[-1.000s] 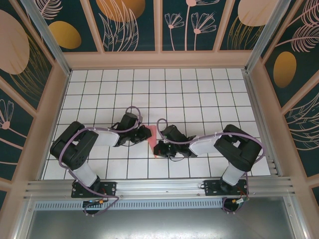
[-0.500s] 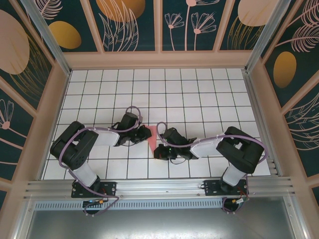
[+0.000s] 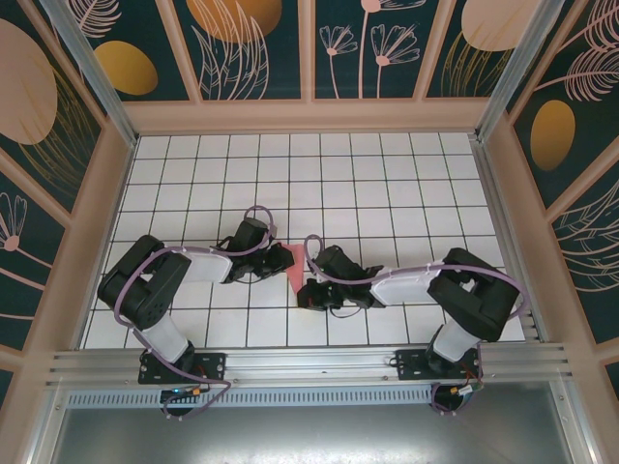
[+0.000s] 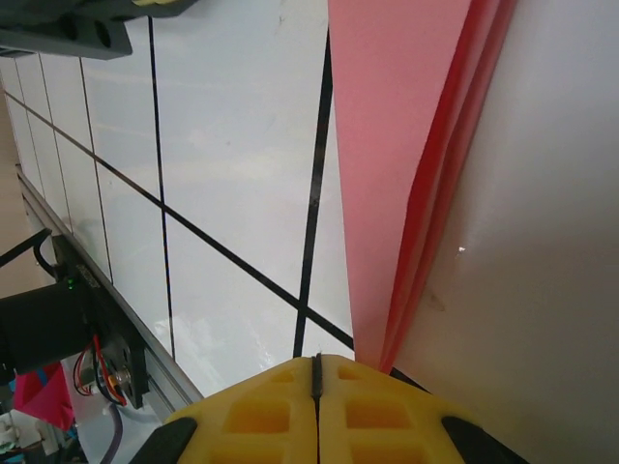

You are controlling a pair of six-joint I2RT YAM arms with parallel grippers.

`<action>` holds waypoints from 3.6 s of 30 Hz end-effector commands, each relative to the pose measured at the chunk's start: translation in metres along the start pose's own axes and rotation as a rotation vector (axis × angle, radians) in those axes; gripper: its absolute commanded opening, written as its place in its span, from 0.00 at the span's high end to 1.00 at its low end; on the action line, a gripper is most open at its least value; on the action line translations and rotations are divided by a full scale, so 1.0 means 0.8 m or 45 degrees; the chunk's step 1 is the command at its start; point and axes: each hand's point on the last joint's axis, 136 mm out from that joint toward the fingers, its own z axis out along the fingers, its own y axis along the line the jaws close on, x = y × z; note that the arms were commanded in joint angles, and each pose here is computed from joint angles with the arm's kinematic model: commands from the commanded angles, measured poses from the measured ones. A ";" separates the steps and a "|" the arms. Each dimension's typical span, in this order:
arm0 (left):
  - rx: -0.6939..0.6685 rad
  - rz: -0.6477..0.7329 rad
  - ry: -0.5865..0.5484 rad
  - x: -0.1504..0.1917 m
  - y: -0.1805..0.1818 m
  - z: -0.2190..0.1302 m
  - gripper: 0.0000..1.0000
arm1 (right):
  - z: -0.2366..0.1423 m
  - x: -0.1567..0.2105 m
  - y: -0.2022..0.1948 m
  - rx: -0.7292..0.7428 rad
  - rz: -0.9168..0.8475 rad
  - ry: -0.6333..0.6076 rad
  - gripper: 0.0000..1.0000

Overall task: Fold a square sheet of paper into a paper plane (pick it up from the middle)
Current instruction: Fold the wing for the fifth time at the center of the table.

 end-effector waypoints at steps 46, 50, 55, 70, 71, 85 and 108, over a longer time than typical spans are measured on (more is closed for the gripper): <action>-0.248 -0.031 -0.011 0.006 0.065 0.013 0.83 | 0.015 -0.029 0.006 -0.070 0.133 -0.037 0.90; -0.250 -0.033 -0.016 0.005 0.065 0.014 0.83 | 0.024 0.006 -0.024 -0.026 0.172 0.068 0.90; -0.258 -0.052 -0.021 0.005 0.068 0.015 0.84 | 0.019 0.038 -0.030 0.009 0.122 0.146 0.90; -0.260 -0.056 -0.016 0.006 0.069 0.015 0.84 | -0.005 0.050 -0.010 -0.055 0.053 0.131 0.89; -0.256 -0.052 -0.018 0.006 0.068 0.014 0.84 | -0.009 0.041 -0.001 -0.076 0.037 0.095 0.89; -0.199 -0.050 -0.014 0.004 0.054 0.014 0.82 | 0.017 -0.052 0.014 -0.059 0.116 -0.110 0.88; 0.129 0.114 -0.096 -0.032 -0.064 -0.026 0.64 | 0.031 -0.016 -0.045 0.120 0.142 0.023 0.97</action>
